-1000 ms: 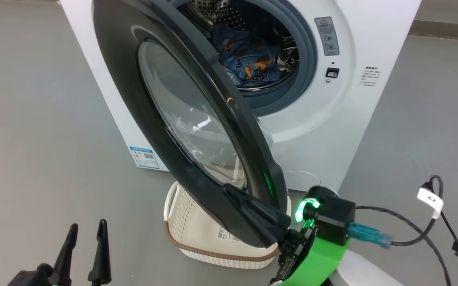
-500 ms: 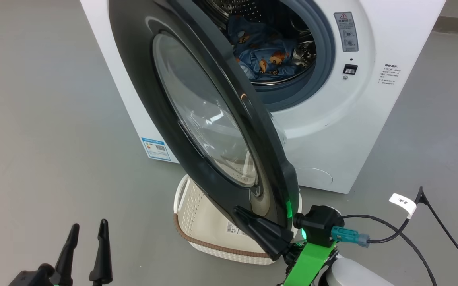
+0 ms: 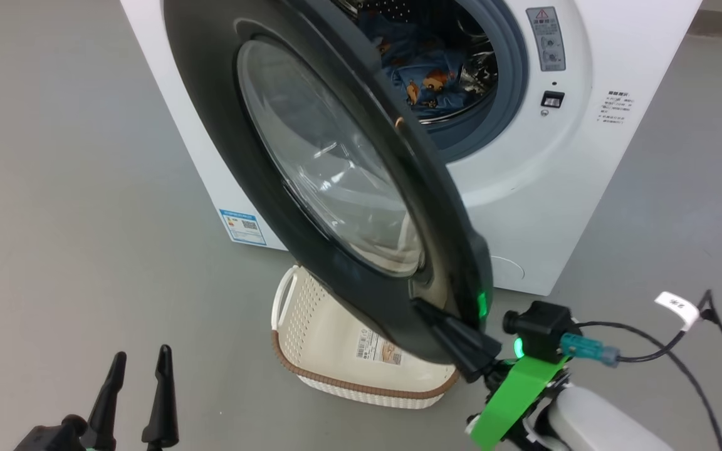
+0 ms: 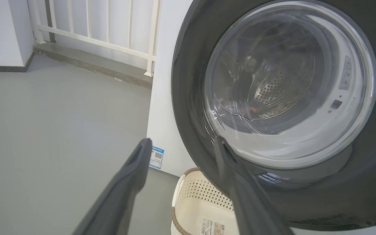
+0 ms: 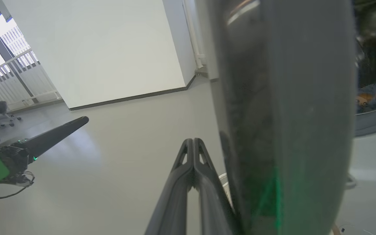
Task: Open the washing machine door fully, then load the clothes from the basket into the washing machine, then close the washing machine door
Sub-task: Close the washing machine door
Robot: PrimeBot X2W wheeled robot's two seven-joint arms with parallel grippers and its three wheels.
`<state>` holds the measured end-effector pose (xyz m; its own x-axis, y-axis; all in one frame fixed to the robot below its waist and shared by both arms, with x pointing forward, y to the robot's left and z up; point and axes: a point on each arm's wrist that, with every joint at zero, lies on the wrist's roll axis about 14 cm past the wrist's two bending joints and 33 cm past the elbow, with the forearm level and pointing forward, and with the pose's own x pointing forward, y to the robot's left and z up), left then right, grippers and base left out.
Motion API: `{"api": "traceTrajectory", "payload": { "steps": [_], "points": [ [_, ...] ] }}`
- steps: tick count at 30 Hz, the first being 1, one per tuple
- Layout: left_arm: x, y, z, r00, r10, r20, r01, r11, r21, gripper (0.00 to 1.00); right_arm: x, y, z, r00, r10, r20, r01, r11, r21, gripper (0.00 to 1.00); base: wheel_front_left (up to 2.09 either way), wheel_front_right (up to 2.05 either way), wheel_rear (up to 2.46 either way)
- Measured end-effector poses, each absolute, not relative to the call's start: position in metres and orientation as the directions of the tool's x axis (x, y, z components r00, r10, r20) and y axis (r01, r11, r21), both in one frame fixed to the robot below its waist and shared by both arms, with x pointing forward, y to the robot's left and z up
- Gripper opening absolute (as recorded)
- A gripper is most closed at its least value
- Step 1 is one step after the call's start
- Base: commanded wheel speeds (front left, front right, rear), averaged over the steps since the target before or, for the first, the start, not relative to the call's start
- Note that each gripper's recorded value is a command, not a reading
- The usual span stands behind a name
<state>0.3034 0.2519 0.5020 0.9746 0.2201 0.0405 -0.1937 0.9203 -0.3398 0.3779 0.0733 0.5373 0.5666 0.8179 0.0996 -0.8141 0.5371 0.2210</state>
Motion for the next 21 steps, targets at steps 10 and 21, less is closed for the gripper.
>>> {"api": "traceTrajectory", "payload": {
  "steps": [10, 21],
  "points": [
    [0.319, 0.247, 0.497, 0.98, 0.198, 0.02, -0.18, 0.925, -0.334, 1.0, 0.427, 0.04, 0.53, 0.66, 0.747, 0.081, -0.744, 0.635, 0.209, 0.0, 0.0, 0.0, 0.0],
    [0.335, 0.243, 0.487, 0.983, 0.184, -0.016, -0.179, 0.93, -0.321, 1.0, 0.49, 0.016, 0.541, 0.712, 0.693, 0.109, -0.701, 0.696, 0.153, 0.0, 0.0, 0.0, 0.0]
  ]
}}
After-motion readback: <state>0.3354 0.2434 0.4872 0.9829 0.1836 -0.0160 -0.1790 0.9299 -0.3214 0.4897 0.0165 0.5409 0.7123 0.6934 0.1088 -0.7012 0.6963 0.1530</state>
